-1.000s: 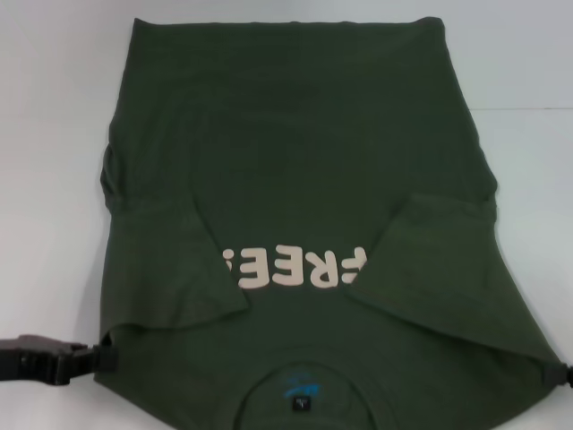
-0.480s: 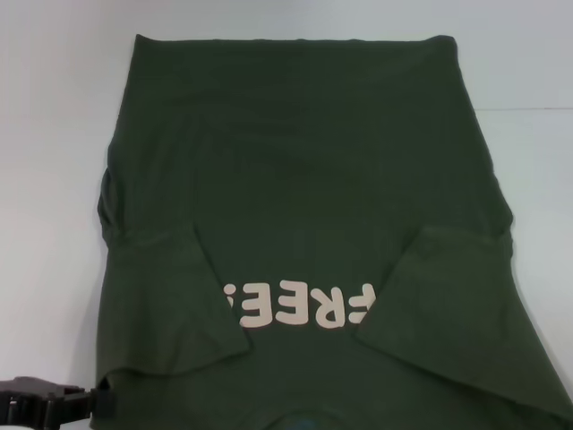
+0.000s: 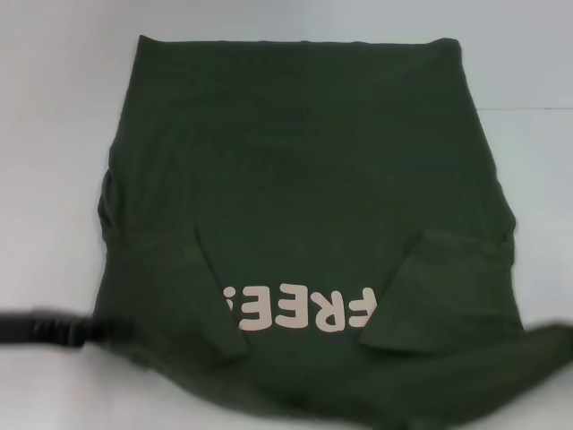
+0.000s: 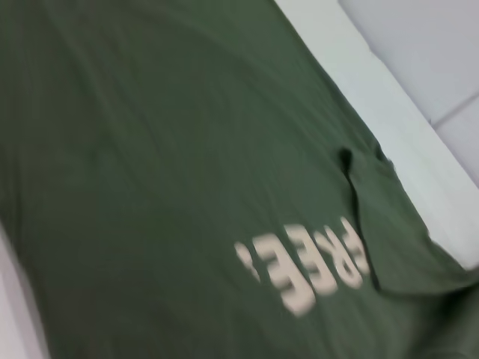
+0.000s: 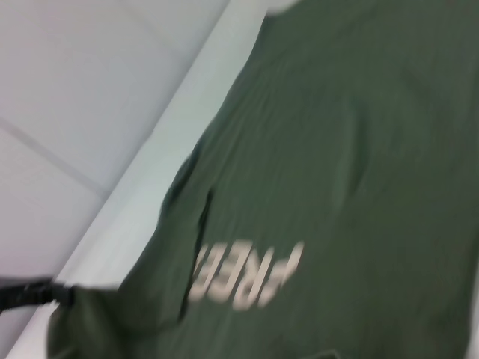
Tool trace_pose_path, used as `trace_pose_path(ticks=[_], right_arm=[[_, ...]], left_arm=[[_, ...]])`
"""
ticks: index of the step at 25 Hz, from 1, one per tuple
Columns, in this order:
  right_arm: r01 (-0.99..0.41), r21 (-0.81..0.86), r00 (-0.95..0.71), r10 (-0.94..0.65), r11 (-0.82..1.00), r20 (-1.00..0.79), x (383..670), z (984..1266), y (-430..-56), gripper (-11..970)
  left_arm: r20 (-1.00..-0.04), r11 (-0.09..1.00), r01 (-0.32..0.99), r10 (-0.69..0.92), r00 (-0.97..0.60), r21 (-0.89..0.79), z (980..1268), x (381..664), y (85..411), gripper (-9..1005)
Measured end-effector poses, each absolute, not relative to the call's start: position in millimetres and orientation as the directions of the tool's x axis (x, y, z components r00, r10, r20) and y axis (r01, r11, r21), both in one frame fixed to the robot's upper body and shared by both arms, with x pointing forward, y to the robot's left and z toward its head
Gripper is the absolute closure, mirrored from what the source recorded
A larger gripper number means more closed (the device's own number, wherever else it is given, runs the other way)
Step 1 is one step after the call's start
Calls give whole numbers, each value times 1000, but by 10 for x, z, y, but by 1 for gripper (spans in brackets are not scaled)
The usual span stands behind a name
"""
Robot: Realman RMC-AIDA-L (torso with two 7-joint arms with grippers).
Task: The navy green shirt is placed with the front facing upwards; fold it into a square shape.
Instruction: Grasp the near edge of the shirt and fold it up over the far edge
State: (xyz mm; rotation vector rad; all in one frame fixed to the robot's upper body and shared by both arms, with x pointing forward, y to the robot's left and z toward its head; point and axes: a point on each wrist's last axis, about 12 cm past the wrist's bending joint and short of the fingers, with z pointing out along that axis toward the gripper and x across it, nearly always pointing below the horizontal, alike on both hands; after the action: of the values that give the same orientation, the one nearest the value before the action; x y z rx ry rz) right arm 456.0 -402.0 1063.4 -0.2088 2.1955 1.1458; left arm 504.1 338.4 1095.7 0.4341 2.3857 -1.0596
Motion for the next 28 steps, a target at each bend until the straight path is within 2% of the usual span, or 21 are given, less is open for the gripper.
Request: trace_pose_path(ticks=[6, 14, 21, 28], right_arm=[[-441, 592, -695, 162, 675, -701, 5106, 10799, -3953, 927], [-430, 483, -614, 146, 762, -776, 5741, 10919, -3680, 926], [-364, 409, -557, 156, 837, -816, 6154, 10934, -3460, 926], [-294, 340, -499, 160, 893, -852, 6428, 10934, -3250, 926]], left_arm=[[-635, 686, 483, 40, -772, -544, 11157, 5678, 3172, 986], [-737, 773, 453, -28, -675, -444, 11317, 6282, 2866, 985], [-807, 832, 412, -70, -587, -372, 11357, 6587, 2676, 985], [-864, 881, 377, -68, -499, -287, 11332, 6787, 2469, 985]])
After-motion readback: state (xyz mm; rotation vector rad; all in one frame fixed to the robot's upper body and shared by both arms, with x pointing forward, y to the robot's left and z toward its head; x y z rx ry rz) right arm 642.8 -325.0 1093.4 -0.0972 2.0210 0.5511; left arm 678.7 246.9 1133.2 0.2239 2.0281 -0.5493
